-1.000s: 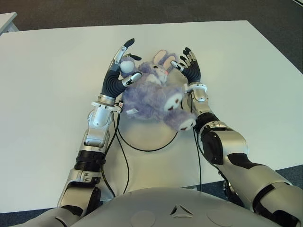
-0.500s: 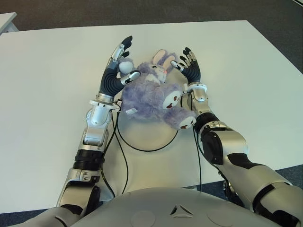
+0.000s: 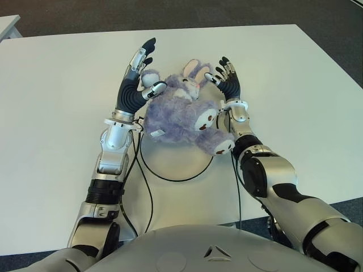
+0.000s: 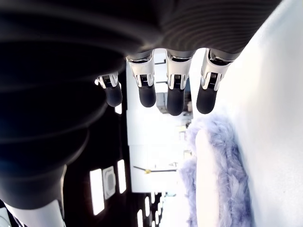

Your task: Put the doll into the plate.

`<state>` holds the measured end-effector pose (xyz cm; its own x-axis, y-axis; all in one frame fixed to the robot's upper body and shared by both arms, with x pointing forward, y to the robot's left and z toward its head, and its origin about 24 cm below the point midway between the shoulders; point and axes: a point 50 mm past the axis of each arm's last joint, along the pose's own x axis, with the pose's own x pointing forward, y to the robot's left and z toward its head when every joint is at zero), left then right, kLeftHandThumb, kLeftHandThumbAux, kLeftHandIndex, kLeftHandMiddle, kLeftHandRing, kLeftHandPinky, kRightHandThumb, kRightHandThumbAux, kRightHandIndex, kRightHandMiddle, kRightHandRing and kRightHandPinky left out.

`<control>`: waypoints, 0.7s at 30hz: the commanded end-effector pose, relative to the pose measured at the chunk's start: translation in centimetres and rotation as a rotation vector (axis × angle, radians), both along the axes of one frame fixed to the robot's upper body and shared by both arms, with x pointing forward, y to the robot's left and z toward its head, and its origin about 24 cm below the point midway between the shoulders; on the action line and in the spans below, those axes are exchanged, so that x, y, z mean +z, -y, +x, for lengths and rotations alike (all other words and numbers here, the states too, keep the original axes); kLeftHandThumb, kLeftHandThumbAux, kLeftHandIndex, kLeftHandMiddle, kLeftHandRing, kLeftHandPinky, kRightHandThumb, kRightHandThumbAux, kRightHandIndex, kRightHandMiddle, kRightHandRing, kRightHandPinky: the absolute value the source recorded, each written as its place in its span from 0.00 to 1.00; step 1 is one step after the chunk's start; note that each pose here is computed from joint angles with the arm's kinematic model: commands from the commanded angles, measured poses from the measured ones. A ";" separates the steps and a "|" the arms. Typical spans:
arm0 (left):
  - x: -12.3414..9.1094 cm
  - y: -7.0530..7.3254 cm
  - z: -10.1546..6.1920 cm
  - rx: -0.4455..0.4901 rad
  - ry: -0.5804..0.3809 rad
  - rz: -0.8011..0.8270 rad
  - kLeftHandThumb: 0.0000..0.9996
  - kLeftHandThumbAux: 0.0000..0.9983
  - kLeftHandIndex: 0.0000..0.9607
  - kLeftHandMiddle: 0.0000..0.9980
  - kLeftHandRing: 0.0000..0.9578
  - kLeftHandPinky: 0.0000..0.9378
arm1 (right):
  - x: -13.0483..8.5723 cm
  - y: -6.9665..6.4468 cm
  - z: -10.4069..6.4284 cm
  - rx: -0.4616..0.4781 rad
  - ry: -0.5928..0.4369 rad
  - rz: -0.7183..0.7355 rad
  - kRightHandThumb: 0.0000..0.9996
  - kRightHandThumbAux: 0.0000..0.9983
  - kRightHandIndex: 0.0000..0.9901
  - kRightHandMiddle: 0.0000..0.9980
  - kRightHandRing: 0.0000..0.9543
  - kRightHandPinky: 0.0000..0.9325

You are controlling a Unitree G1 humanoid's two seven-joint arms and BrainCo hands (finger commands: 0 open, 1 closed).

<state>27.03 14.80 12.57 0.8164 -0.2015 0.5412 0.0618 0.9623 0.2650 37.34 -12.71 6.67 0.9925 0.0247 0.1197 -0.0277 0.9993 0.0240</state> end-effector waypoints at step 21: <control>1.3 -1.0 0.1 0.004 0.051 -0.044 0.02 0.44 0.00 0.05 0.01 0.00 | -2.7 -0.2 -1.2 -0.004 -0.108 0.009 0.05 0.75 0.05 0.08 0.10 0.14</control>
